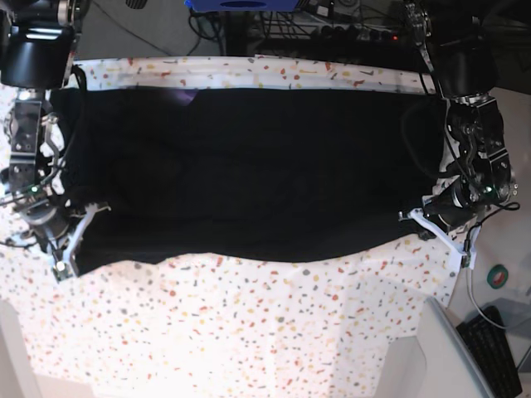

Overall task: Layout the t-shirt on the table in an organized manner, then fold the t-shirt properly
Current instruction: 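Lift the hem with both grippers and fold it toward the collar, then lay the folded hem down with both grippers and release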

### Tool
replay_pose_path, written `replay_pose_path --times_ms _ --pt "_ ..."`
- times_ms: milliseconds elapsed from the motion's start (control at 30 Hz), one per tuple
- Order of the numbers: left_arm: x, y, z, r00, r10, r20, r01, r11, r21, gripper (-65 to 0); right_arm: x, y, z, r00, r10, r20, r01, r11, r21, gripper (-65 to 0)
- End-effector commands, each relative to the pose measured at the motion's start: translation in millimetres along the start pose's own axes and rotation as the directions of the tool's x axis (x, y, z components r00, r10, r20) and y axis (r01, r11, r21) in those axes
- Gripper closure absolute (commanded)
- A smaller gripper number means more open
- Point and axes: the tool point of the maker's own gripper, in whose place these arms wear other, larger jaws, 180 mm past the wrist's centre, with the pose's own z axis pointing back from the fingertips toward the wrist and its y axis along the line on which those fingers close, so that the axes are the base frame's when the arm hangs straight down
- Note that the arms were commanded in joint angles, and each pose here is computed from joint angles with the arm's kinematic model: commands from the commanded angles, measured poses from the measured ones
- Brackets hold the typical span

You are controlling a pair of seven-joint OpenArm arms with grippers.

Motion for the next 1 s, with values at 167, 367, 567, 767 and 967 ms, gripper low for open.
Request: replay_pose_path --times_ms 167,367,567,767,967 --pt "-14.2 17.1 4.5 0.999 -0.024 -0.024 0.025 0.999 0.028 0.0 -15.1 -14.5 24.7 0.999 -0.037 -0.023 0.036 0.997 -0.065 0.0" --pt "-18.6 25.7 9.9 0.999 -0.044 0.001 0.044 0.998 0.042 0.0 -34.4 1.7 40.8 0.995 -0.095 -0.044 0.092 0.994 -0.066 0.0" --pt "-30.8 18.0 21.1 0.987 -0.161 -0.014 0.160 0.987 -0.020 0.0 -58.1 15.8 53.1 0.988 -0.136 -0.079 0.131 0.989 -0.063 0.0" --pt "-54.5 20.6 25.1 0.985 -0.164 -0.056 0.163 0.986 -0.022 0.0 -79.3 27.8 65.4 0.984 -0.133 -0.118 0.128 0.990 -0.052 0.0" --pt "-51.1 22.2 26.3 0.984 -0.168 -0.049 0.168 0.986 -0.016 0.0 -77.4 33.8 89.6 0.981 -0.134 -0.140 0.125 0.990 -0.070 0.0"
